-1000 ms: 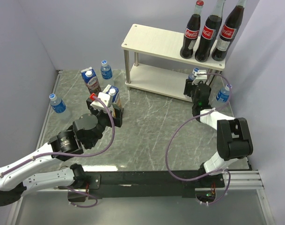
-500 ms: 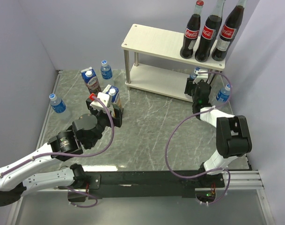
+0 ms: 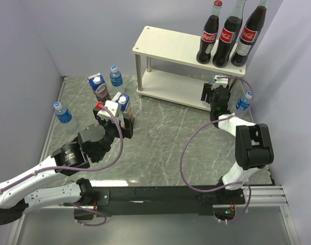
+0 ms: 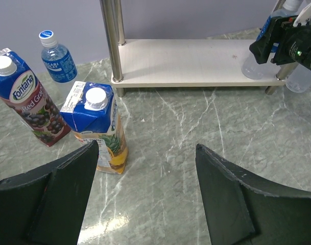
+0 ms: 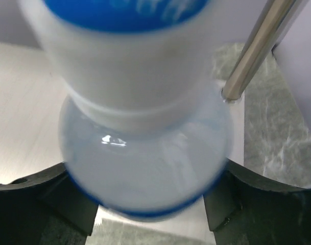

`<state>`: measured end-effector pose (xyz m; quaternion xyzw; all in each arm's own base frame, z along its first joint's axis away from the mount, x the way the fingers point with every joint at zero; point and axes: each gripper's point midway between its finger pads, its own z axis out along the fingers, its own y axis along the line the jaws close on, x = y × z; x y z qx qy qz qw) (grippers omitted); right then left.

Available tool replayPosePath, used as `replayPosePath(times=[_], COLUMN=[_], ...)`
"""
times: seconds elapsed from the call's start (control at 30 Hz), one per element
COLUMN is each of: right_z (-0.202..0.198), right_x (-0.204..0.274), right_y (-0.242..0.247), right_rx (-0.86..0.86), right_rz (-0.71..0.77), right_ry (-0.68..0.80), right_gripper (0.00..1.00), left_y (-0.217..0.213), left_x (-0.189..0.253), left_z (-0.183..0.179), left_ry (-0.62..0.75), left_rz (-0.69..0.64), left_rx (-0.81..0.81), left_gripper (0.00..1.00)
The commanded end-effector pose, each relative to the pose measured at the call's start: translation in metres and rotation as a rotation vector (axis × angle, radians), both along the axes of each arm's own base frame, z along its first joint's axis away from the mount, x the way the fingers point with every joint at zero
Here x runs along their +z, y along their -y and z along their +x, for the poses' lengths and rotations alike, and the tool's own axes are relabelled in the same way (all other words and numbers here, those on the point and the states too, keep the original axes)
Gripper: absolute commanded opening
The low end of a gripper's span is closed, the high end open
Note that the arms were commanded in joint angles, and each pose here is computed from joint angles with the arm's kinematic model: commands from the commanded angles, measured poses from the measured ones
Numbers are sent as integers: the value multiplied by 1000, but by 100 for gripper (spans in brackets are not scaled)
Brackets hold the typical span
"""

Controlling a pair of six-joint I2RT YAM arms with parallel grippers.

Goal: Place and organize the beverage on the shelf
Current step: Place the drink on the shelf.

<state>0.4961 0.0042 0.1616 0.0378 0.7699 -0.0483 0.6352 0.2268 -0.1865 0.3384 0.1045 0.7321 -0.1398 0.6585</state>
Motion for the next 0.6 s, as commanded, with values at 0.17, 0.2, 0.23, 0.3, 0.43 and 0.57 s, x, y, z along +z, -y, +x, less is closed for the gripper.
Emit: replayPosePath(times=[0.17,0.2,0.23,0.3,0.43,0.57], right_z=[19,19,18,16,10,3], right_x=[91,90,91,92,94,99], right_y=[6,7,7,7,7,7], right_rx=[-29,-30,-30,-30,-21,-24], right_rz=[39,39,39,39,40,72], right_ry=[255,254,255,255,255,272], right_gripper=[79,79,79,79,79,80], left_y=[-2,-2,-2,-3,-4,-3], left_x=[12,13,12,13,15,16], left_z=[-3,-4,-4,-5,-6,-7], left_ry=[15,15,13,14,17,15], left_rz=[-58,-59,-60,-64,-72,-75], left_rx=[-9,-10,-12,-15,-16,-22], left_gripper=[81,81,81,81,81,82])
